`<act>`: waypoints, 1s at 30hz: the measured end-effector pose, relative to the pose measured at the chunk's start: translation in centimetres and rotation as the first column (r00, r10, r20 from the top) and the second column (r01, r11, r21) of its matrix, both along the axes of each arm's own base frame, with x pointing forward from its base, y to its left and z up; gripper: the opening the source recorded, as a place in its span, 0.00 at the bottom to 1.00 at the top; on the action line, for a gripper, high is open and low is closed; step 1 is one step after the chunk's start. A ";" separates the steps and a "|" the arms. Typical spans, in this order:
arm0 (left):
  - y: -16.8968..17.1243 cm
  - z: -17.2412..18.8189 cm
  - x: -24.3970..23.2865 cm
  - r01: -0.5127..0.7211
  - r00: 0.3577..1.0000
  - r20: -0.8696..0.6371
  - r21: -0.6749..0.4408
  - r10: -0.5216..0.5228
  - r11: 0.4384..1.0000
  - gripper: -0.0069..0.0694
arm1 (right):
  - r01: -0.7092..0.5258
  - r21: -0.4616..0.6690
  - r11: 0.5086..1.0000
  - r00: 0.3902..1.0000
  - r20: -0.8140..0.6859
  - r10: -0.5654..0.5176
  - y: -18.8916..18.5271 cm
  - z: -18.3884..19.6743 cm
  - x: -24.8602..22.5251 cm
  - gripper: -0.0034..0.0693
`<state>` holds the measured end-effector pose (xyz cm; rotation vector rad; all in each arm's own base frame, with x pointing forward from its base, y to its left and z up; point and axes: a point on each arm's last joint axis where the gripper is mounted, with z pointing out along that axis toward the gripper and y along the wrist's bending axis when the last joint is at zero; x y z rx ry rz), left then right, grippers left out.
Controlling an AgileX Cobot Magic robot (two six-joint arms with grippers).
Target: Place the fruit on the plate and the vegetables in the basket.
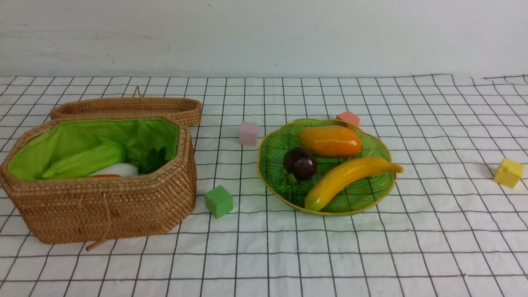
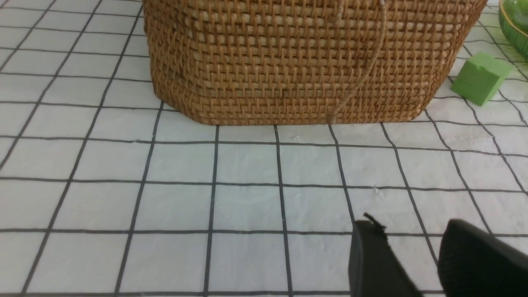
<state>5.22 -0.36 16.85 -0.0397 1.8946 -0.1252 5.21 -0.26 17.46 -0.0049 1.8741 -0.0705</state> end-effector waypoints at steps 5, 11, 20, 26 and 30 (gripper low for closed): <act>0.0 0.0 0.0 0.000 1.000 0.000 0.002 0.000 1.000 0.40 | -0.001 -0.002 1.000 1.000 0.000 0.001 0.0 0.0 0.0 0.09; 0.0 0.0 0.0 0.000 1.000 0.000 0.002 0.000 1.000 0.40 | -0.001 -0.002 1.000 1.000 0.000 0.001 0.0 0.0 0.0 0.10; 0.0 0.0 0.0 0.000 1.000 0.005 0.002 0.000 1.000 0.40 | -0.001 -0.002 1.000 1.000 0.001 0.001 0.0 0.0 0.0 0.12; 0.0 0.0 0.0 0.000 1.000 0.005 0.002 0.000 1.000 0.40 | -0.001 -0.002 1.000 1.000 0.001 0.001 0.0 0.0 0.0 0.13; 0.0 0.1 0.0 0.000 1.000 0.008 0.002 0.000 1.000 0.40 | -0.001 -0.005 1.000 1.000 0.001 0.001 0.0 0.0 0.0 0.14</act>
